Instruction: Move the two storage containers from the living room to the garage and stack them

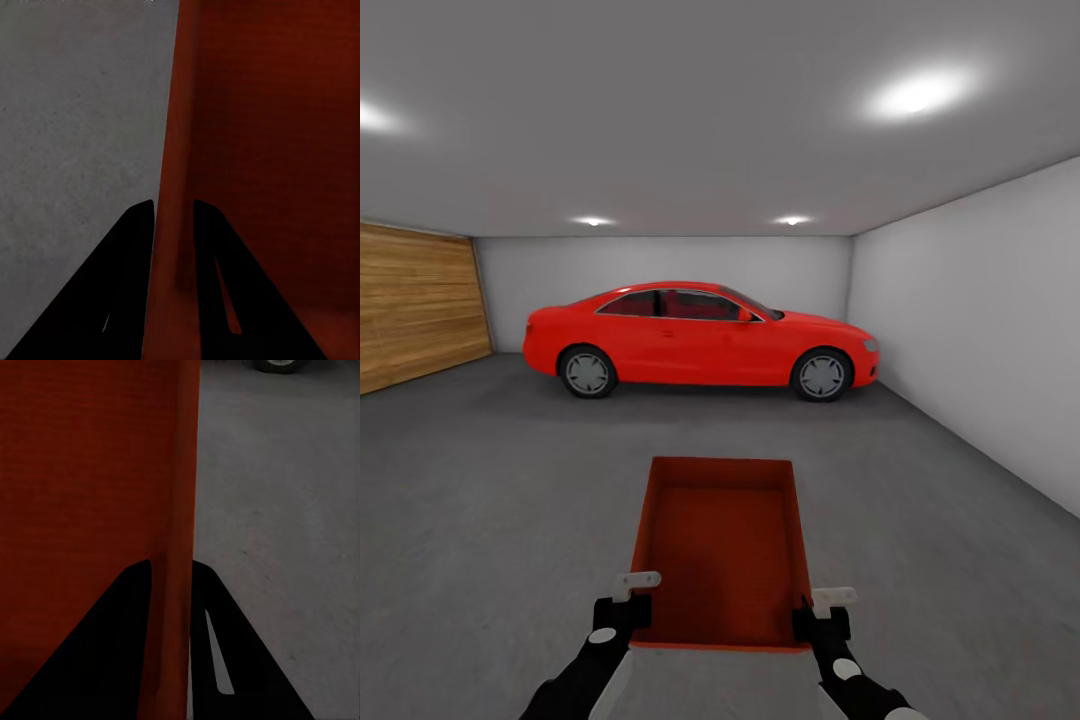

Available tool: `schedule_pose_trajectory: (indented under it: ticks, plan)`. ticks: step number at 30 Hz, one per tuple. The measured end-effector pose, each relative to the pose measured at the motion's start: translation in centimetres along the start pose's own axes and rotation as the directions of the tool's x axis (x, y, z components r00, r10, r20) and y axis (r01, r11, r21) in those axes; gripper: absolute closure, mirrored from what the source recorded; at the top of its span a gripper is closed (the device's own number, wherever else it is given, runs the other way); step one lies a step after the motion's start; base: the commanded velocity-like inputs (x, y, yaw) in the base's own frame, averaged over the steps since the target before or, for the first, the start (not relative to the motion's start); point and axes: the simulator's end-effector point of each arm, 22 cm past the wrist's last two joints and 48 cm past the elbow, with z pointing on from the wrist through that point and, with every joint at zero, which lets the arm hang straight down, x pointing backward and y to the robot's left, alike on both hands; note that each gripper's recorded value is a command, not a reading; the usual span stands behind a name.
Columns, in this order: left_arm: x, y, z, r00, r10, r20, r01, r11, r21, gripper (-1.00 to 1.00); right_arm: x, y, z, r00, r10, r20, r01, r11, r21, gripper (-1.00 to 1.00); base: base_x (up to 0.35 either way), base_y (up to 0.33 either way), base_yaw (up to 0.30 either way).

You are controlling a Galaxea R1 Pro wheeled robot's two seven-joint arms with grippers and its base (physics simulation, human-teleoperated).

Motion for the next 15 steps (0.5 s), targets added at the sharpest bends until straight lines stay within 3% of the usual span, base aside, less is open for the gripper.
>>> schedule_pose_trajectory:
  ticks: [15]
  plan:
    - [-0.01, 0.00, 0.00, 1.000, 0.000, 0.000, 0.000, 1.000, 0.000, 1.00, -0.02, 0.00, 0.01, 1.000, 0.000, 0.000, 0.000, 1.000, 0.000, 1.00, 0.321, 0.000, 0.000]
